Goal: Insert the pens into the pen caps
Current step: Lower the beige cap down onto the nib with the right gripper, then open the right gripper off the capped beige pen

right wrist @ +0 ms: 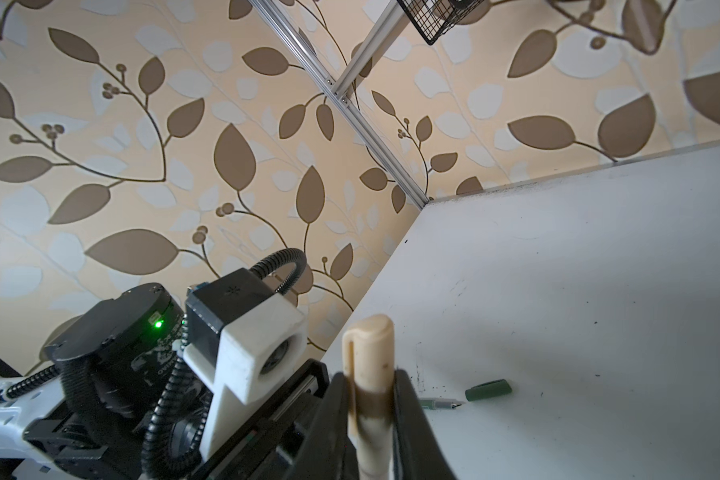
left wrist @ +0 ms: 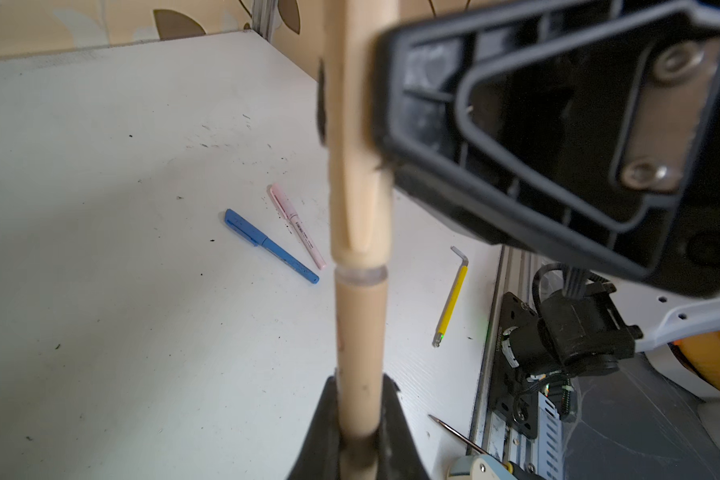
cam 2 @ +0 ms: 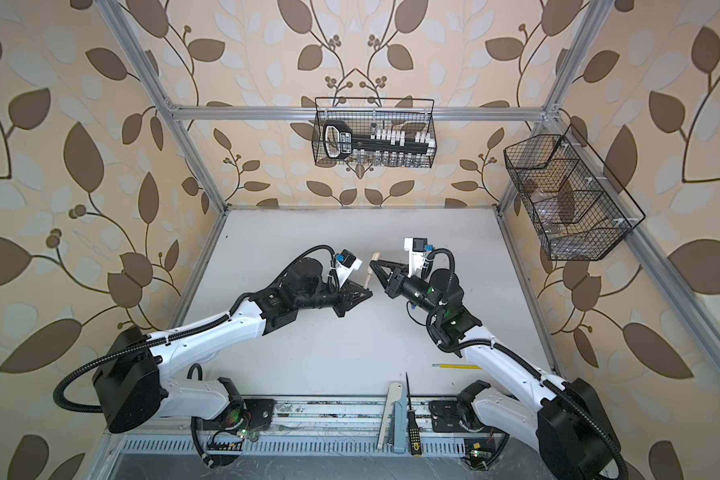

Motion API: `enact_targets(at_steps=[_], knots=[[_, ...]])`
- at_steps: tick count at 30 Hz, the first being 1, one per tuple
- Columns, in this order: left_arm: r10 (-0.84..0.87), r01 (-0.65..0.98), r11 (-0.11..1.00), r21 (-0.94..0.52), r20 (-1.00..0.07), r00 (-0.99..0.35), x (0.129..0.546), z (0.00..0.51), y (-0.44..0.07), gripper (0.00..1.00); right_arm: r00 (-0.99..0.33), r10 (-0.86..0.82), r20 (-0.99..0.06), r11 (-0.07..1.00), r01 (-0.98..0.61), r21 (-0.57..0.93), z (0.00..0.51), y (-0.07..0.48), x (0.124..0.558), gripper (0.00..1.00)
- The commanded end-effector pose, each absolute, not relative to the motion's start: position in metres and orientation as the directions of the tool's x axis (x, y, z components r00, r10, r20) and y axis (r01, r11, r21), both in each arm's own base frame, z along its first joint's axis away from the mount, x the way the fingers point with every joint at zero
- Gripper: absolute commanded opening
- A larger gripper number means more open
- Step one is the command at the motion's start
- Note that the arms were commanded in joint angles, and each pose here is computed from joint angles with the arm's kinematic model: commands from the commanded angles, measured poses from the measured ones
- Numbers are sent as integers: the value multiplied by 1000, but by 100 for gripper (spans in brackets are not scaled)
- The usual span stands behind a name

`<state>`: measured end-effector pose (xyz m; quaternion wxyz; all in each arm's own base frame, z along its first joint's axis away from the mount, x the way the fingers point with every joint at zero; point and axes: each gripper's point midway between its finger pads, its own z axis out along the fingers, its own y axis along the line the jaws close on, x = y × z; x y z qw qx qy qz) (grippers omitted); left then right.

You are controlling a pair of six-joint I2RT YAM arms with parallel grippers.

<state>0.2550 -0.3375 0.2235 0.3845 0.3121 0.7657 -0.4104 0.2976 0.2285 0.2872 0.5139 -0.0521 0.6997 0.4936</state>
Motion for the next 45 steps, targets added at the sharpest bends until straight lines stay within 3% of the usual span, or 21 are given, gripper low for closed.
enact_targets(at_steps=[1, 17, 23, 33, 45], knots=[[95, 850, 423, -314, -918, -386, 262, 272, -346, 0, -462, 381, -801, 554, -580, 598, 286, 226, 296, 18], [92, 880, 381, -285, -935, -343, 254, 292, -348, 0, -421, 332, -844, 567, -626, 535, 303, 232, 294, 22], [96, 881, 386, -273, -938, -333, 253, 294, -345, 0, -405, 329, -853, 559, -645, 521, 309, 235, 291, 28], [118, 877, 386, -288, -927, -356, 253, 284, -347, 0, -391, 301, -870, 578, -650, 492, 316, 225, 280, 54], [136, 874, 377, -308, -914, -381, 251, 274, -348, 0, -472, 275, -837, 493, -678, 545, 338, 235, 305, 57]])
